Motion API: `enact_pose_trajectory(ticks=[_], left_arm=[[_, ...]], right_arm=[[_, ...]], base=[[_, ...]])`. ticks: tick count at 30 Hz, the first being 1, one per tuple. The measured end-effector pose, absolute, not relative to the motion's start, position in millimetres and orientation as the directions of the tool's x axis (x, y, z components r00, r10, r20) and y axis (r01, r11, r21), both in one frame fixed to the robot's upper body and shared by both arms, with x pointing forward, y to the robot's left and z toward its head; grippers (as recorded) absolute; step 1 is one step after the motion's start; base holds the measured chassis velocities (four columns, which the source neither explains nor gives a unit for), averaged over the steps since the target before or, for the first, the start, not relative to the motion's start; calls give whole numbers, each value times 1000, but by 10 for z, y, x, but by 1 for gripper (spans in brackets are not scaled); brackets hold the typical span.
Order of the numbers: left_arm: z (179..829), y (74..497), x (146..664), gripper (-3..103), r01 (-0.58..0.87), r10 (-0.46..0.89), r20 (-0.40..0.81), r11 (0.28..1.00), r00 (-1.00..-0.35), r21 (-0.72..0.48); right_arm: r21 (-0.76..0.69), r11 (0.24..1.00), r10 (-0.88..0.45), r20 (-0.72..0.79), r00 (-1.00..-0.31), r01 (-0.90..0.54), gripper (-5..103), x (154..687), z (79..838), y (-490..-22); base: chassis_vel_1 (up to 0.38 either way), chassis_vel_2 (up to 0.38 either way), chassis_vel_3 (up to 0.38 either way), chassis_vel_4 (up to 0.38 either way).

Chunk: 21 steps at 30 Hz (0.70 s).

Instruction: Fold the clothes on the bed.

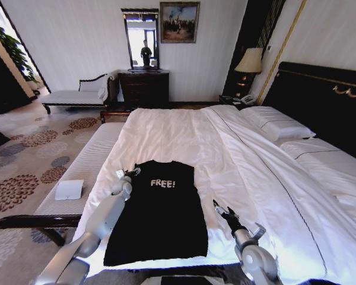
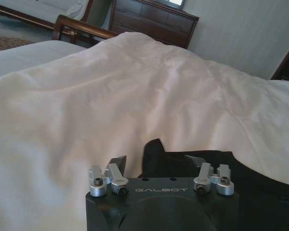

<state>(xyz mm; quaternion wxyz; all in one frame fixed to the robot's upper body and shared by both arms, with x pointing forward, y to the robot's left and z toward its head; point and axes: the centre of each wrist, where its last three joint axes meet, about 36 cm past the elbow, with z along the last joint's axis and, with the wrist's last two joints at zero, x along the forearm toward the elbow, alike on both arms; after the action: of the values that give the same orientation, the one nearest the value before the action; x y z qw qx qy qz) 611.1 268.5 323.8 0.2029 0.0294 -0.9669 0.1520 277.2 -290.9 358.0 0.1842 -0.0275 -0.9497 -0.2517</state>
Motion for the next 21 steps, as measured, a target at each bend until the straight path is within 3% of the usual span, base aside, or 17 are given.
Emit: enact_pose_trajectory(ticks=[1,11,21], left_arm=[[3218,2668,6148,64,-114,11,404,952,-915,-284],[3153,2582,6303,51,-122,17,428,948,-904,-295],[3173,2674,6380,48,-160,-27,447,952,-894,-261]], right_arm=[[467,872,-39,364,-931,146,100,2773,3585,-2918],[465,873,-37,362,-932,146,100,2788,3591,-2929],[471,871,-39,353,-935,141,100,2798,3623,-2914]], base=[[0,0,0,0],[0,0,0,0],[0,0,0,0]])
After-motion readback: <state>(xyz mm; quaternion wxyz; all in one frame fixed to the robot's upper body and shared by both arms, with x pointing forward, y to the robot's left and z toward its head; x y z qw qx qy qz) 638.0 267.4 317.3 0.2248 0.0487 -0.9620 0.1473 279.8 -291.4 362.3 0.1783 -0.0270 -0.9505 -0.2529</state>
